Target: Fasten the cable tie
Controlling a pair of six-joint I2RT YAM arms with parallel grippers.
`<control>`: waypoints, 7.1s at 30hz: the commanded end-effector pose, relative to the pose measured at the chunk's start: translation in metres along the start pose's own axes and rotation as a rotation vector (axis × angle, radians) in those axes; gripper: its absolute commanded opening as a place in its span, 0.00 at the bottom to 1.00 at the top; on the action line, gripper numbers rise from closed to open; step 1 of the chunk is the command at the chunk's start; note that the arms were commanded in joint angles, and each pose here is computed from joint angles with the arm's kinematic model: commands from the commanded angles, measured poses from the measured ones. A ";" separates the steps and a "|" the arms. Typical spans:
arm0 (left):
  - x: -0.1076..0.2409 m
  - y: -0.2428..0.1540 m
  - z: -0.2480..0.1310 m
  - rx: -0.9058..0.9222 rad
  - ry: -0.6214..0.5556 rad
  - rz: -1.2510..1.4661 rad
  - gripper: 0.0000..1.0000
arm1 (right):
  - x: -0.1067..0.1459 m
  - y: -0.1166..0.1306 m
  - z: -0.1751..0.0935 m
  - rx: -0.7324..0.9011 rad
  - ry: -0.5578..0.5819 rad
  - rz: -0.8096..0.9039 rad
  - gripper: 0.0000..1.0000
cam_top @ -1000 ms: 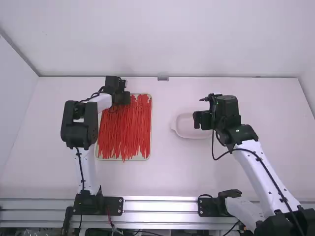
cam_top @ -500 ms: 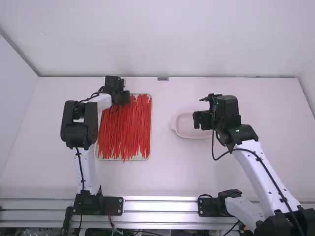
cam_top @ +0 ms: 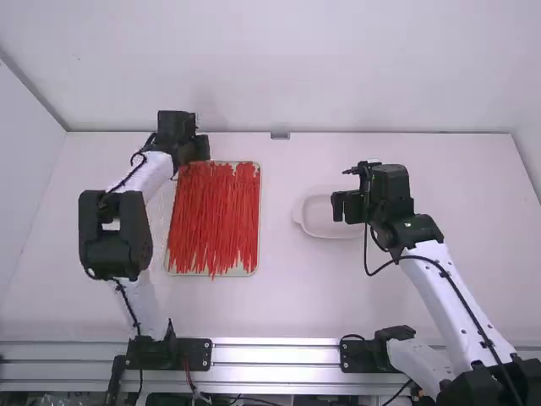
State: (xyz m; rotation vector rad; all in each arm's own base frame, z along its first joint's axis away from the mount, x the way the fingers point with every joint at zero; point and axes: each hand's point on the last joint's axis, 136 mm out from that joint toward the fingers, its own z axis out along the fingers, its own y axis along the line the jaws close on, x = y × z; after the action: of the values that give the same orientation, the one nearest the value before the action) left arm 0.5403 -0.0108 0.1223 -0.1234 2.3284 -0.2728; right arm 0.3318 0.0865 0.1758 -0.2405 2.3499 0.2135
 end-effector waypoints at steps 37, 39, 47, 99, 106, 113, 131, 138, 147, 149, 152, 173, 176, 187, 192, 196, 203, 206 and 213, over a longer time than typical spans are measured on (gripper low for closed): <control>-0.013 -0.073 -0.242 0.199 -0.477 0.161 0.01 | -0.019 0.045 0.011 -0.263 -0.039 -0.091 0.98; -0.006 -0.072 -0.241 0.216 -0.499 0.142 0.01 | -0.020 0.052 0.009 -0.304 -0.045 -0.093 0.98; 0.020 -0.092 -0.232 0.379 -0.504 0.177 0.01 | -0.023 0.081 -0.003 -0.482 -0.075 -0.146 0.98; 0.015 -0.206 -0.315 1.238 -0.782 0.243 0.01 | -0.094 0.201 -0.119 -1.082 -0.653 -0.568 0.98; 0.013 -0.212 -0.322 1.261 -0.787 0.274 0.01 | -0.092 0.201 -0.114 -1.082 -0.642 -0.566 0.98; 0.002 -0.230 -0.339 1.314 -0.779 0.340 0.01 | -0.091 0.208 -0.093 -1.119 -0.605 -0.527 0.98; -0.017 -0.235 -0.347 1.302 -0.853 0.288 0.01 | -0.094 0.229 -0.075 -1.337 -0.642 -0.476 1.00; -0.020 -0.232 -0.342 1.291 -0.868 0.269 0.01 | -0.096 0.238 -0.074 -1.345 -0.643 -0.435 0.88; -0.021 -0.234 -0.344 1.293 -0.883 0.251 0.01 | -0.095 0.243 -0.075 -1.347 -0.649 -0.439 0.15; -0.022 -0.233 -0.344 1.294 -0.885 0.250 0.01 | -0.096 0.241 -0.075 -1.344 -0.649 -0.438 0.00; -0.020 -0.236 -0.343 1.301 -0.873 0.247 0.01 | -0.097 0.238 -0.074 -1.340 -0.643 -0.427 0.00; -0.009 -0.267 -0.344 1.372 -0.573 0.724 0.69 | -0.086 0.207 -0.073 -1.392 -0.553 -0.469 0.00; -0.010 -0.269 -0.348 1.385 -0.532 0.771 0.70 | -0.085 0.202 -0.073 -1.397 -0.543 -0.479 0.00; -0.008 -0.268 -0.337 1.344 -0.483 0.789 0.64 | -0.083 0.198 -0.073 -1.400 -0.537 -0.488 0.00; -0.011 -0.268 -0.333 1.319 -0.485 0.774 0.53 | -0.083 0.197 -0.073 -1.400 -0.537 -0.488 0.00; -0.011 -0.268 -0.333 1.320 -0.486 0.776 0.42 | -0.084 0.197 -0.073 -1.397 -0.539 -0.486 0.00; -0.014 -0.267 -0.329 1.292 -0.488 0.759 0.29 | -0.085 0.198 -0.073 -1.394 -0.542 -0.483 0.00; -0.015 -0.266 -0.326 1.278 -0.482 0.746 0.27 | -0.085 0.197 -0.073 -1.391 -0.544 -0.481 0.00; -0.014 -0.266 -0.325 1.279 -0.476 0.742 0.22 | -0.085 0.198 -0.073 -1.392 -0.544 -0.481 0.00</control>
State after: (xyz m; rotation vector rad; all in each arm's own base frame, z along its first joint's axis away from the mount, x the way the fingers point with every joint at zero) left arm 0.3184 -0.2154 0.4082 1.1115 1.2714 -1.1248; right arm 0.2910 0.2708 0.2956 -1.1843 1.2194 1.4414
